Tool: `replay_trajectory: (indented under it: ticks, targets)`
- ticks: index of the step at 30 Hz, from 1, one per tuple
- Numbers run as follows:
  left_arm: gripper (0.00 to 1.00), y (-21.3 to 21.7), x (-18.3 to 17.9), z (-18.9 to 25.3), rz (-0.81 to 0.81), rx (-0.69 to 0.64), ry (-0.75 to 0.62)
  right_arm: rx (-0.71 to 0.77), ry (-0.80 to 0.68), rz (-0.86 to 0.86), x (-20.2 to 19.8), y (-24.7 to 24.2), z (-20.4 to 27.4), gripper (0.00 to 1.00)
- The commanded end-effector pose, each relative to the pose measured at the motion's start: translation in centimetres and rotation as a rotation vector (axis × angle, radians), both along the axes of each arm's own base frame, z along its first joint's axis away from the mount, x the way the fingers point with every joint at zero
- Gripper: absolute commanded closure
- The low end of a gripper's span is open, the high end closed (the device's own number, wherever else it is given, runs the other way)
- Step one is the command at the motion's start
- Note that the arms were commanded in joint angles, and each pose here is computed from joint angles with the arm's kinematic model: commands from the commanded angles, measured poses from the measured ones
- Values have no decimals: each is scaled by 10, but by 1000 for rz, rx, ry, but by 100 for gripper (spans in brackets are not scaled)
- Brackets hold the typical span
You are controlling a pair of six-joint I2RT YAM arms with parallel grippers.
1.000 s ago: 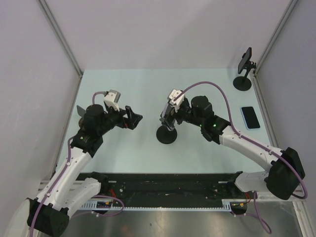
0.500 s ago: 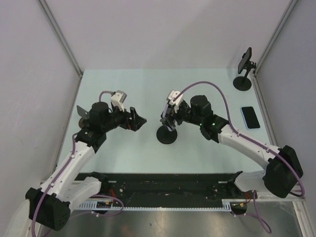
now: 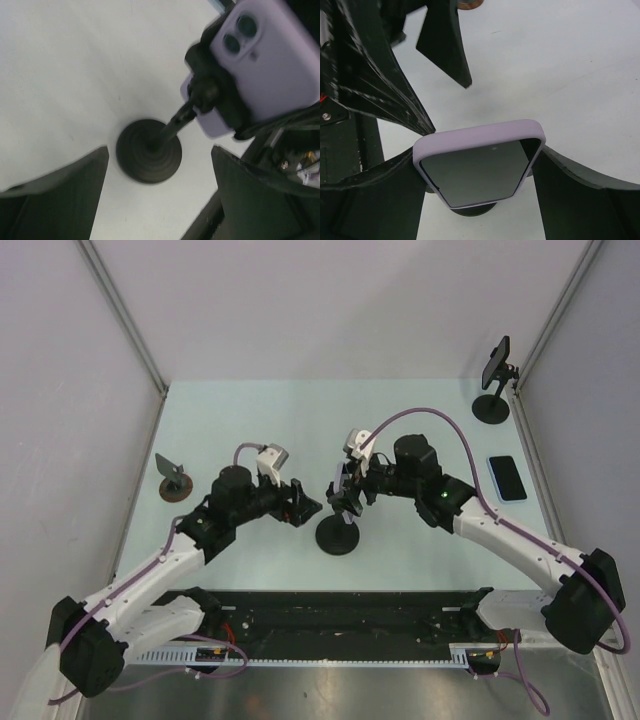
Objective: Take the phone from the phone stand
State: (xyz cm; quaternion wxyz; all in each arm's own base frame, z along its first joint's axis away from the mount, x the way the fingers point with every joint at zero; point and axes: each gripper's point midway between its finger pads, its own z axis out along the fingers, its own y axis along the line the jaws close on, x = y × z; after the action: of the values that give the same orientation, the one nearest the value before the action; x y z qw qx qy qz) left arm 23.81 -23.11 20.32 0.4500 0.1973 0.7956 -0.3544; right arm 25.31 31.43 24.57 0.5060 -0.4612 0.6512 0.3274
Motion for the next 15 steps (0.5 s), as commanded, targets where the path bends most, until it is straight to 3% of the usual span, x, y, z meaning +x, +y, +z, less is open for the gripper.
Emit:
replay_trajectory:
  ticks: [1,4,15]
  targets:
    - [17,-15,2,-3,24,-110,-72,133,-57,104,-23,7,51,100]
    - [26,-23,2,2,6,-165,-158,128,-54,123,-29,8,48,100]
    - [34,-52,-17,-7,-228,-147,-361,93,-33,214,-50,13,33,100]
